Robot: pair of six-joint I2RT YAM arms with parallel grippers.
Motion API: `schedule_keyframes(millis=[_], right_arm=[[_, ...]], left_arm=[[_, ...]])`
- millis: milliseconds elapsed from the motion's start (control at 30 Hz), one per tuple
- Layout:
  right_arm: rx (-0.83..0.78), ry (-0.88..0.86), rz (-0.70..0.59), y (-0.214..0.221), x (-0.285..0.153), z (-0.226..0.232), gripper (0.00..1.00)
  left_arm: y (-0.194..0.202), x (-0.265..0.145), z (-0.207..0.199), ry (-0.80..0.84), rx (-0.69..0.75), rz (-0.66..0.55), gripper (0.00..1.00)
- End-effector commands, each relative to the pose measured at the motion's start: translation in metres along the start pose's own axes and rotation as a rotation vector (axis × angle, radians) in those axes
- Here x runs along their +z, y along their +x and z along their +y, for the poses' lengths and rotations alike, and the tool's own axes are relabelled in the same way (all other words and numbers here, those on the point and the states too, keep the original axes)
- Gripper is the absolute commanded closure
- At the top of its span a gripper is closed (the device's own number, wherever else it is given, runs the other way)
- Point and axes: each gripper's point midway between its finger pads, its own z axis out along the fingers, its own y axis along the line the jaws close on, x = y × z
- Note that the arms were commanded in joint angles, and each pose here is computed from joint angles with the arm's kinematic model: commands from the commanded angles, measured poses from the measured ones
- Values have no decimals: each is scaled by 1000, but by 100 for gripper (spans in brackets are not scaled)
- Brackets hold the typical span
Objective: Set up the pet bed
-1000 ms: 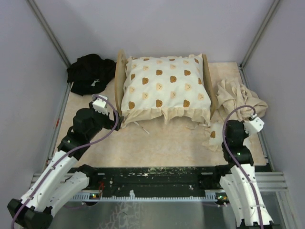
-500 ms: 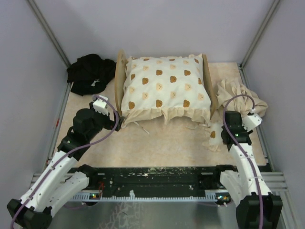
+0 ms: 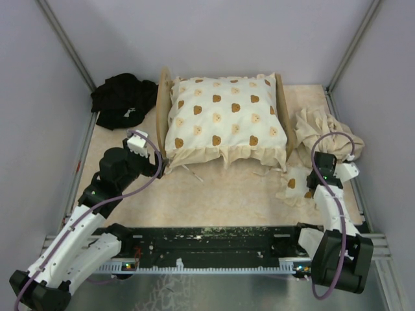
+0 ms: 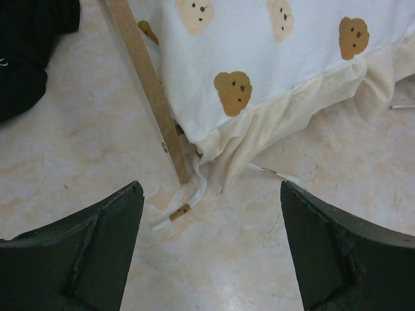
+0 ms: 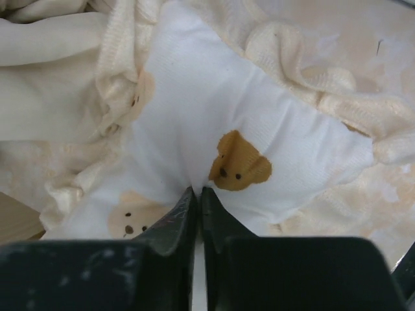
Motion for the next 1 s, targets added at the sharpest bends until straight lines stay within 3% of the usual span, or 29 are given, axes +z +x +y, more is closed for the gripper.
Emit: schedule_keyframes(millis=[0, 267, 533, 733, 867, 967], right_arm=[[-9, -47, -80, -25, -7, 12, 100], [-70, -108, -267, -85, -53, 17, 100], [-151, -221, -461, -155, -129, 42, 100], [-236, -569, -567, -189, -201, 113, 100], [-332, -946, -560, -171, -245, 173, 100], [-352, -1099, -544, -159, -267, 205, 100]], left_arm=[[-1, -2, -6, 34, 26, -5, 10], [-2, -3, -5, 28, 25, -9, 11], [-2, -3, -10, 55, 5, -10, 14], [-7, 0, -16, 73, -65, -22, 17], [-17, 3, -16, 54, -118, -12, 19], [-34, 4, -19, 68, -150, -26, 20]])
